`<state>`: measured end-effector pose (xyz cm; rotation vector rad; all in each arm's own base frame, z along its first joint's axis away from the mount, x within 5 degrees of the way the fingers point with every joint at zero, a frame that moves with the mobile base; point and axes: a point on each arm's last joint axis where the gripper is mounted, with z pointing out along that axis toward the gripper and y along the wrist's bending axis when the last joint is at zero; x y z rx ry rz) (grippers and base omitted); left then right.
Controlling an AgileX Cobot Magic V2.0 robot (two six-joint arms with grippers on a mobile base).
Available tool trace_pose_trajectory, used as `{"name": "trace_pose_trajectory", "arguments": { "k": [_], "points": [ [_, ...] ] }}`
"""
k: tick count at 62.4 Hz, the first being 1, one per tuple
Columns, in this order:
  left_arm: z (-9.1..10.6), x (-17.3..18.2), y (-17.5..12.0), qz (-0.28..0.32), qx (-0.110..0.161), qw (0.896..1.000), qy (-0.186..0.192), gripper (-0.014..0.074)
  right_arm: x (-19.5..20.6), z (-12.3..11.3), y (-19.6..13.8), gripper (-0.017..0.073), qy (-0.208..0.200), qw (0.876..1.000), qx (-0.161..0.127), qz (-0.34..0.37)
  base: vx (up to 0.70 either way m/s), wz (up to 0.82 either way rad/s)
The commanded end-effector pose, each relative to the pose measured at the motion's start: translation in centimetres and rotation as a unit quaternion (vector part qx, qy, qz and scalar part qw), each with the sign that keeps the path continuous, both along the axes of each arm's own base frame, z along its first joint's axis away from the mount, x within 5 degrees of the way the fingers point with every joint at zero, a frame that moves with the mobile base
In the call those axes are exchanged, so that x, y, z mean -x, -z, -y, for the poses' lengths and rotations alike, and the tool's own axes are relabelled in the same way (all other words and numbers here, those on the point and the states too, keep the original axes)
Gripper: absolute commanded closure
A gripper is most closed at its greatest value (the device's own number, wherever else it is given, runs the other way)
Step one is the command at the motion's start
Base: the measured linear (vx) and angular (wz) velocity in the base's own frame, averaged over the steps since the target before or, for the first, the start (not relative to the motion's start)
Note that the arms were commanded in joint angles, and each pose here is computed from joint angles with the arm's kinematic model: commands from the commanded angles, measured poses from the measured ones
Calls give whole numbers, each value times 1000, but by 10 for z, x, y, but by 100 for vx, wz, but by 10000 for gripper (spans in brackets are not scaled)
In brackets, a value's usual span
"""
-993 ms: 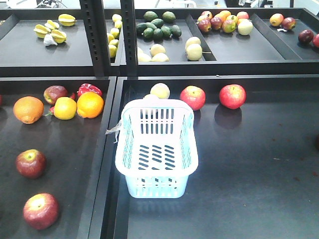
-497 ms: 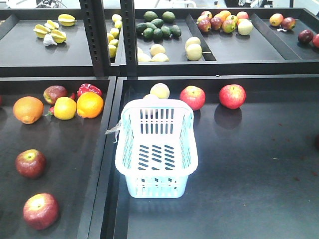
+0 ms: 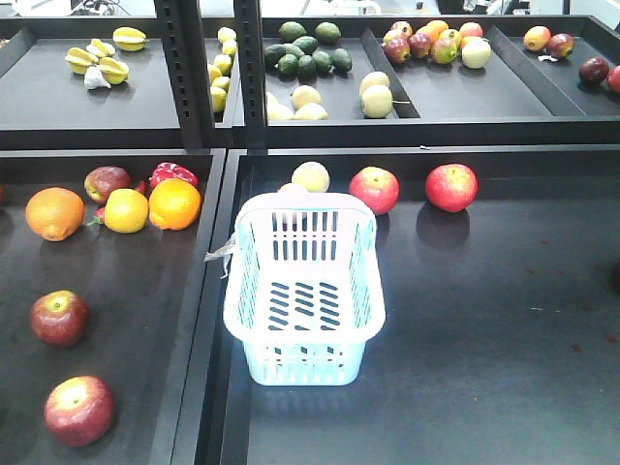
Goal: Pick three apples into basket with both arms
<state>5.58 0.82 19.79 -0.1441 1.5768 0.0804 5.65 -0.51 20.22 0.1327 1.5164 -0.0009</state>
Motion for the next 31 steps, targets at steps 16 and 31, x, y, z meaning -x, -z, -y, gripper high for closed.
{"name": "trace_pose_trajectory", "arguments": {
  "k": [16, 31],
  "points": [
    [1, 0, 1, 76, 341, 937, 10, 600, 1, -1, -2, 564, -1, 999, 12, 33, 0, 0],
    [-2, 2, -10, 139, 432, 891, 17, 600, 1, -1, -2, 564, -1, 999, 12, 33, 0, 0]
  ]
}}
